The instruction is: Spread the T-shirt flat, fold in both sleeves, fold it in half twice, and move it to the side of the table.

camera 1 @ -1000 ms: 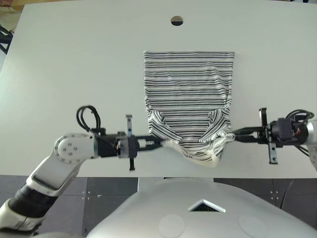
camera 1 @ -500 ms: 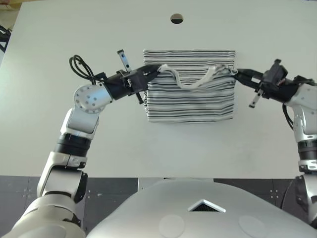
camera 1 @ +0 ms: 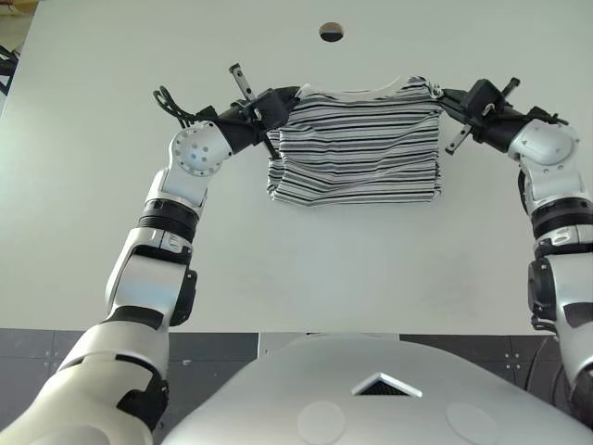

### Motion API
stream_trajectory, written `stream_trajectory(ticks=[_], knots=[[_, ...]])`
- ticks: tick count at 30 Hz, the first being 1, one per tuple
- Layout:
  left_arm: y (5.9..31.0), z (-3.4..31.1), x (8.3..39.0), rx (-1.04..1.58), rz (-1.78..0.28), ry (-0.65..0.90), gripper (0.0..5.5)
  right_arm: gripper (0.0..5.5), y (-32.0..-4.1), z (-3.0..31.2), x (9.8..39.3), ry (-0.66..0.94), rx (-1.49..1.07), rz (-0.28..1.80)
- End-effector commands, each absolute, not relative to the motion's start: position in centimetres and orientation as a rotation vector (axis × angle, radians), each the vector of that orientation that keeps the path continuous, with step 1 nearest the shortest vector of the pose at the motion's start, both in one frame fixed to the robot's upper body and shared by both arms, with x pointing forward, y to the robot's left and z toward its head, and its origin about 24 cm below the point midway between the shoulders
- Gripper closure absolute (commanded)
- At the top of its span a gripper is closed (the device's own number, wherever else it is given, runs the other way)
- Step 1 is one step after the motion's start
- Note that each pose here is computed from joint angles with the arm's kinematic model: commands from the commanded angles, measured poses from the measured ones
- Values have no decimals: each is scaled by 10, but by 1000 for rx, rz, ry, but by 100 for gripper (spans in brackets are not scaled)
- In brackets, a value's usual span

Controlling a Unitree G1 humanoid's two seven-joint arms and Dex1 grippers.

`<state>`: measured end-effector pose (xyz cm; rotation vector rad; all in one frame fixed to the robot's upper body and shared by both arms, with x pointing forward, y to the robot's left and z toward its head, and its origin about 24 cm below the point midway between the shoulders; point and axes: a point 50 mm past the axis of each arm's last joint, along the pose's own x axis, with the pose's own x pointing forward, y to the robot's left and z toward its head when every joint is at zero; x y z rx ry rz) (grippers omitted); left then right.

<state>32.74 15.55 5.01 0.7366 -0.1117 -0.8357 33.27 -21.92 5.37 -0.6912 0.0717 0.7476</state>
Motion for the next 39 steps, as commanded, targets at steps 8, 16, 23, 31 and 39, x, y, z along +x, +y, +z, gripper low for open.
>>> stream_trajectory(ticks=[8,16,23,31,39], knots=[[156,34,348,791,-721,50,418,416,-200,48,347,96,-708,705],[158,72,357,677,-572,-229,348,325,-200,69,353,-80,-867,600],[117,78,301,641,-1012,-470,348,325,-188,75,342,-210,-1122,841],[127,24,270,1477,-1315,-349,348,325,-195,52,334,-21,-1390,1062],[141,0,294,2191,-1468,-511,348,325,-183,37,278,283,-1056,1661]])
